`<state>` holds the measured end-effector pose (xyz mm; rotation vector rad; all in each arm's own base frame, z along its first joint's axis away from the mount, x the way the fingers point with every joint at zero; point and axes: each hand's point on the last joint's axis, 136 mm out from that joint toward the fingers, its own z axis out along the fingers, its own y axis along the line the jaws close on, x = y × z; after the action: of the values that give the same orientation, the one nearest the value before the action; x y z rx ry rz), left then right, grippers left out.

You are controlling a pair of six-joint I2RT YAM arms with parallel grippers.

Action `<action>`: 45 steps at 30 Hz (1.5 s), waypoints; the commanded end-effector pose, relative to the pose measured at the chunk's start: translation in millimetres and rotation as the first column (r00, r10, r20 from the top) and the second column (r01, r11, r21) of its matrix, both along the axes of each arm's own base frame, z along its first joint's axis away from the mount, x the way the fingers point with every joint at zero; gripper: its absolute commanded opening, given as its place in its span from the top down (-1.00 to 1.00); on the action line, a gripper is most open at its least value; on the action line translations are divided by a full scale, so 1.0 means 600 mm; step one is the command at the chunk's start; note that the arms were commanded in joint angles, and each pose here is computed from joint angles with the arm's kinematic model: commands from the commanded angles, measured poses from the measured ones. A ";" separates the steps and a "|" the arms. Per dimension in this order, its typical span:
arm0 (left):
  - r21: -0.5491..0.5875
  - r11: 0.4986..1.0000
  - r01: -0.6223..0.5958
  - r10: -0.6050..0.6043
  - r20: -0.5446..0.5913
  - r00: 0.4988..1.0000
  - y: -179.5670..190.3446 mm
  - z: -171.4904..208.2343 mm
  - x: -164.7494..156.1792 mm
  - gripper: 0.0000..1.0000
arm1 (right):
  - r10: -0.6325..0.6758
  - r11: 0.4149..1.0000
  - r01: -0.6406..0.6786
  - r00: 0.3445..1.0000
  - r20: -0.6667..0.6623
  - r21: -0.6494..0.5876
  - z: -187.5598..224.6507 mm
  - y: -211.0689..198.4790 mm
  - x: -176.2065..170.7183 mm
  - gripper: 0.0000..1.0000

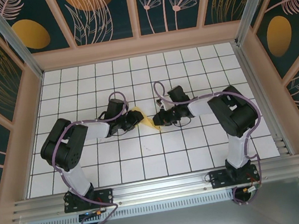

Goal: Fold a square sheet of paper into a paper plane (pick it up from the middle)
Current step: Fold the wing for the fifth time at the center of the table.

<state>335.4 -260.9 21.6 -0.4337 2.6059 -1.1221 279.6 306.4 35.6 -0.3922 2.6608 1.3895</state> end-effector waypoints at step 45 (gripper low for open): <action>-0.092 0.996 0.019 -0.005 0.149 0.989 -0.002 0.057 0.004 0.22 | 0.040 0.995 -0.032 0.996 -0.083 0.092 -0.021 0.049 0.014 1.00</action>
<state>335.7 -258.3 40.9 -0.3919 2.5032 -1.1775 292.3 336.2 30.7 -0.4111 2.6378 1.5092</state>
